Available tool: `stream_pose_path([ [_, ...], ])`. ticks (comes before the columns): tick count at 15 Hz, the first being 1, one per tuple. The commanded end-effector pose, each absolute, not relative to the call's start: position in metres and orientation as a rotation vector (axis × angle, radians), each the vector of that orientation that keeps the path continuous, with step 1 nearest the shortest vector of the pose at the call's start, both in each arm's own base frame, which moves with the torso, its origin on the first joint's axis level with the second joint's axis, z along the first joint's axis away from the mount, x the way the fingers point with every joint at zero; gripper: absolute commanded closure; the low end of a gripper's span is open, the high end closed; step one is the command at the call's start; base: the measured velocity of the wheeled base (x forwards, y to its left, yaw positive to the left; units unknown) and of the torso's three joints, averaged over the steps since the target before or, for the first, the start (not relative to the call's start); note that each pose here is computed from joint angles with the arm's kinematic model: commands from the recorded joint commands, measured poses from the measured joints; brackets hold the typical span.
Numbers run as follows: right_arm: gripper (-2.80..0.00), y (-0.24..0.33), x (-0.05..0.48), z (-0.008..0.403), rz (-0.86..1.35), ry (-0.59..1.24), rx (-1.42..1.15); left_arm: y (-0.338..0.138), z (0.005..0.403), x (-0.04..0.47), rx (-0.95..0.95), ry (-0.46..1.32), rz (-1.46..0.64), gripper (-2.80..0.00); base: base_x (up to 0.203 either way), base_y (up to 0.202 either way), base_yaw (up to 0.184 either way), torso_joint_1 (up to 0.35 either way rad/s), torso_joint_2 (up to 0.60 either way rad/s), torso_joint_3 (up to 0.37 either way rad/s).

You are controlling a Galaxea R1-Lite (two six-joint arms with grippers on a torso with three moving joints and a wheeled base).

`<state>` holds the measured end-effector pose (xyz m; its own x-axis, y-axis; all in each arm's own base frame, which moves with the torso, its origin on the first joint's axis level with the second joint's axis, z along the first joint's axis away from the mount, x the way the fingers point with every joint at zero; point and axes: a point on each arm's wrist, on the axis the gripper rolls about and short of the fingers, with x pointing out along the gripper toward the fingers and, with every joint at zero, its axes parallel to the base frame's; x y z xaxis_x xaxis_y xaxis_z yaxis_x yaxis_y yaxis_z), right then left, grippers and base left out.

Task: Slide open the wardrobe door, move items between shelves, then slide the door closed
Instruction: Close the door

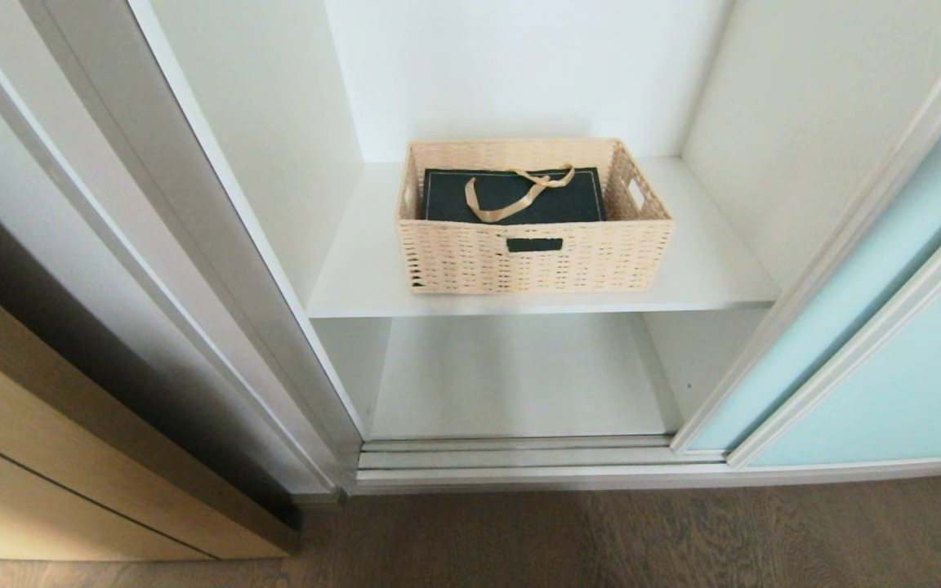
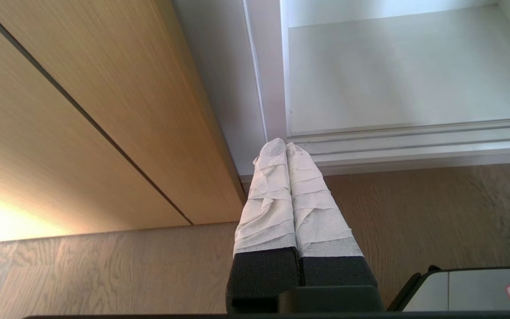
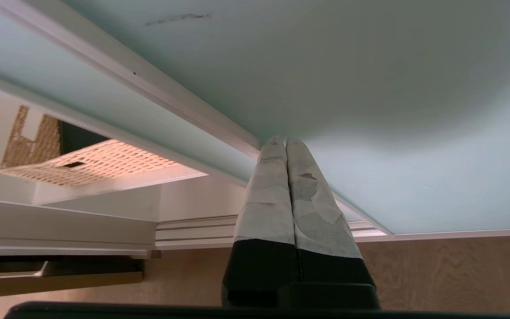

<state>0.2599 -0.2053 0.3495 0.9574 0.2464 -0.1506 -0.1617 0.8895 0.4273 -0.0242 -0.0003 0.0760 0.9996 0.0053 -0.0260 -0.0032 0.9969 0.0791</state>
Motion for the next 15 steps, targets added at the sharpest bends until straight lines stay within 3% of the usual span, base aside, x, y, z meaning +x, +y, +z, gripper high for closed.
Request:
stream_pose_path([
  [1,0.00,-0.195,0.258,0.352,0.246,0.208,0.424,0.000,0.076,-0.024,0.081,0.028,0.005,0.00,0.000,0.000,0.000,0.000,0.00,0.000],
  [15,0.00,-0.092,0.235,0.364,0.502,0.242,0.371,0.000,0.076,-0.024,0.080,0.028,0.005,0.00,0.000,0.000,0.000,0.000,0.00,0.000],
])
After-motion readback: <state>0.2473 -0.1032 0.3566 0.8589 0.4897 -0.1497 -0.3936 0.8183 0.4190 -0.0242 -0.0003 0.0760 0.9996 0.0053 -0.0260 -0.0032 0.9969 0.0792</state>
